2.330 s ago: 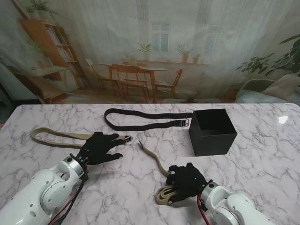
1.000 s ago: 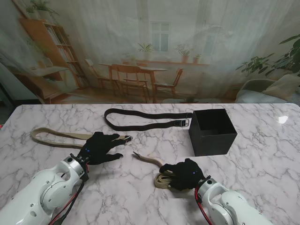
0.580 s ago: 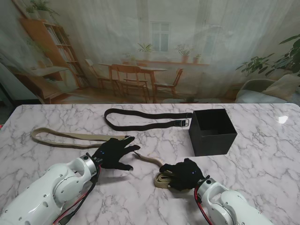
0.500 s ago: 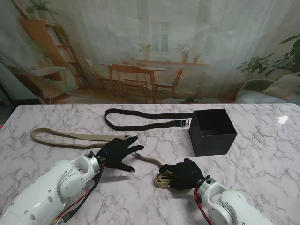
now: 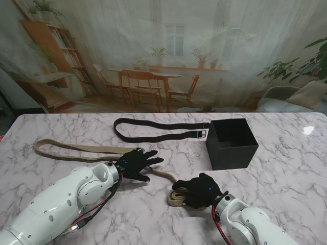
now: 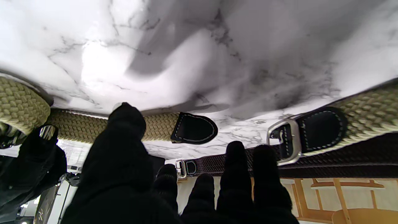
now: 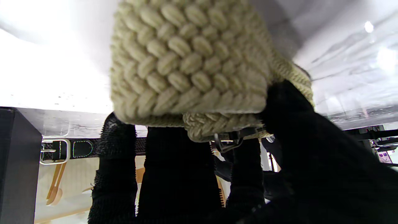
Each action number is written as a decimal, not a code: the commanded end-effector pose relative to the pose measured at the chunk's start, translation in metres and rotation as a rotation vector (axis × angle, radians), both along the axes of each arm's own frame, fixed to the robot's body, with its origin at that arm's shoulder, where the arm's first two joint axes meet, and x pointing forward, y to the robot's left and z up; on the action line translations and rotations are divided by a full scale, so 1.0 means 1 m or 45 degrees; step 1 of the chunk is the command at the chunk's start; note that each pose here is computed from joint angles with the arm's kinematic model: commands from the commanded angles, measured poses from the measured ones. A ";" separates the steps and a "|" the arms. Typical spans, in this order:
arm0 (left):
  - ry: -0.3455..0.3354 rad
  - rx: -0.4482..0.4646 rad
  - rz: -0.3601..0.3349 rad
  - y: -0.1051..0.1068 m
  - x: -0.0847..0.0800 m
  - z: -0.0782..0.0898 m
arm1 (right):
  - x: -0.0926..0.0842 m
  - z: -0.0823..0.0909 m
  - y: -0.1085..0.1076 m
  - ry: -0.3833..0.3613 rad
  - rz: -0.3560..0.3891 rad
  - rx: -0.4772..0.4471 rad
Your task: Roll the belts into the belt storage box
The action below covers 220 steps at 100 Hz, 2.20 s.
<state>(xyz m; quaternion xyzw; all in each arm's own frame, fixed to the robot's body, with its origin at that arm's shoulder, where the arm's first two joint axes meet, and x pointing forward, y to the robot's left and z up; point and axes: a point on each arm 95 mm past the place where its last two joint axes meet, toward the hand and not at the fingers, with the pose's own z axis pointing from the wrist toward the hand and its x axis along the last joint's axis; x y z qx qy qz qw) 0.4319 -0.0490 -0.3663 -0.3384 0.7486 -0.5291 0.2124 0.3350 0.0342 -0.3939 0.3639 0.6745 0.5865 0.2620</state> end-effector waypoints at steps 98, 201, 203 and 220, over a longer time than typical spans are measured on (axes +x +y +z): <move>-0.036 0.091 0.112 0.014 -0.009 0.000 | -0.006 -0.012 -0.005 0.021 -0.030 -0.032; 0.132 -0.021 -0.025 0.011 -0.060 0.004 | 0.000 -0.012 0.005 0.017 -0.109 -0.025; 0.140 -0.025 -0.033 0.009 -0.061 0.004 | 0.001 -0.011 0.006 0.015 -0.110 -0.021; 0.218 -0.092 -0.100 -0.009 -0.067 0.000 | 0.004 -0.008 0.014 0.006 -0.132 -0.004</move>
